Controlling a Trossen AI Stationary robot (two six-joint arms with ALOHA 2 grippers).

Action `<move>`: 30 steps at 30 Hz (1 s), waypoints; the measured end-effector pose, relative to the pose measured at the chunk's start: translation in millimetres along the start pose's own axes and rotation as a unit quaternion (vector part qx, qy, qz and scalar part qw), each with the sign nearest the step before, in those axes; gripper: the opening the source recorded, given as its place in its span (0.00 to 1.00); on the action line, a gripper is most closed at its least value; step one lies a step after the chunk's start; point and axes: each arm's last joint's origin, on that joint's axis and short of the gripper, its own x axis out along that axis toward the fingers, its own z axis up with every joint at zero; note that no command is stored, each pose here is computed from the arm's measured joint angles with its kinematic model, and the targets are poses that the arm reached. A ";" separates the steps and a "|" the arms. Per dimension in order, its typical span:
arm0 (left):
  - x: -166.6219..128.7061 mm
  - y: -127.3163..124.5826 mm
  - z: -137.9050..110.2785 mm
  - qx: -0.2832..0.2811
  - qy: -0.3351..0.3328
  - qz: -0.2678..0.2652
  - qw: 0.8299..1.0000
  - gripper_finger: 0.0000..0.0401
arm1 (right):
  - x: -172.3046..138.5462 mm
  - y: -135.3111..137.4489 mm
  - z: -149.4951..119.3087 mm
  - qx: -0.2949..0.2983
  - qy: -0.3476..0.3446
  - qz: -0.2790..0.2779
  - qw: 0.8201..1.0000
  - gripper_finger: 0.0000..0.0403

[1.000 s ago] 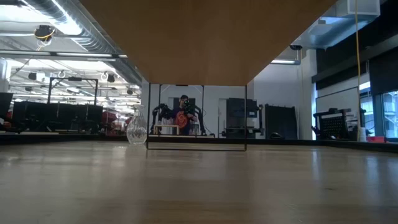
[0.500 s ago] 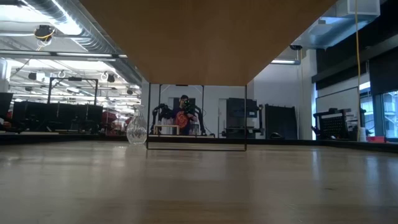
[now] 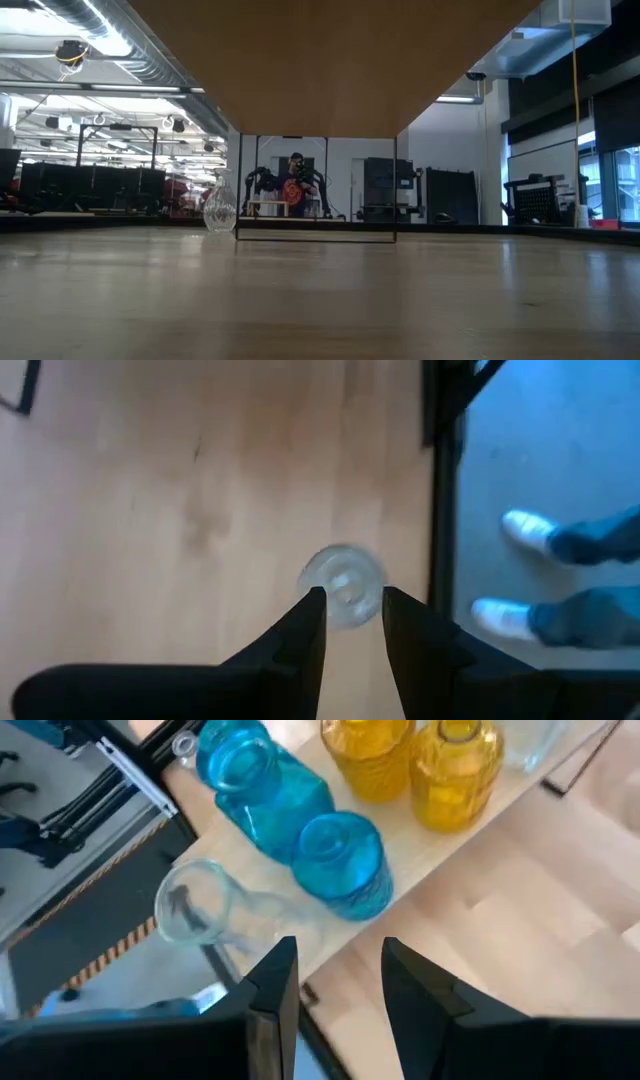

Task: Sort vases onto shelf
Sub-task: Put the transparent vase on the shelf aligned with the other transparent vase

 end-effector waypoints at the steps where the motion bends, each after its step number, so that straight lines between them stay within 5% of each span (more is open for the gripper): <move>1: 1.1 -2.3 0.2 -0.002 -0.007 -0.004 1.000 0.23 | 0.1 0.6 -4.3 -0.008 -0.006 -0.001 1.000 0.27; 7: 18.4 -17.0 -5.3 -0.007 0.027 -0.009 1.000 0.25 | 7.0 0.1 -18.6 -0.044 -0.016 -0.019 0.999 0.27; 13: 33.3 -16.3 0.1 -0.067 0.076 0.008 0.995 0.37 | 14.7 -1.3 -21.7 -0.042 -0.034 -0.036 0.998 0.27; 18: 37.8 -20.7 11.9 -0.050 0.061 -0.031 0.996 0.45 | 14.9 -1.3 -21.8 -0.043 -0.036 -0.037 0.998 0.27; 30: 79.8 -15.7 23.9 -0.025 0.132 0.029 0.991 0.44 | 14.8 -1.2 -23.3 -0.037 -0.014 -0.034 0.999 0.27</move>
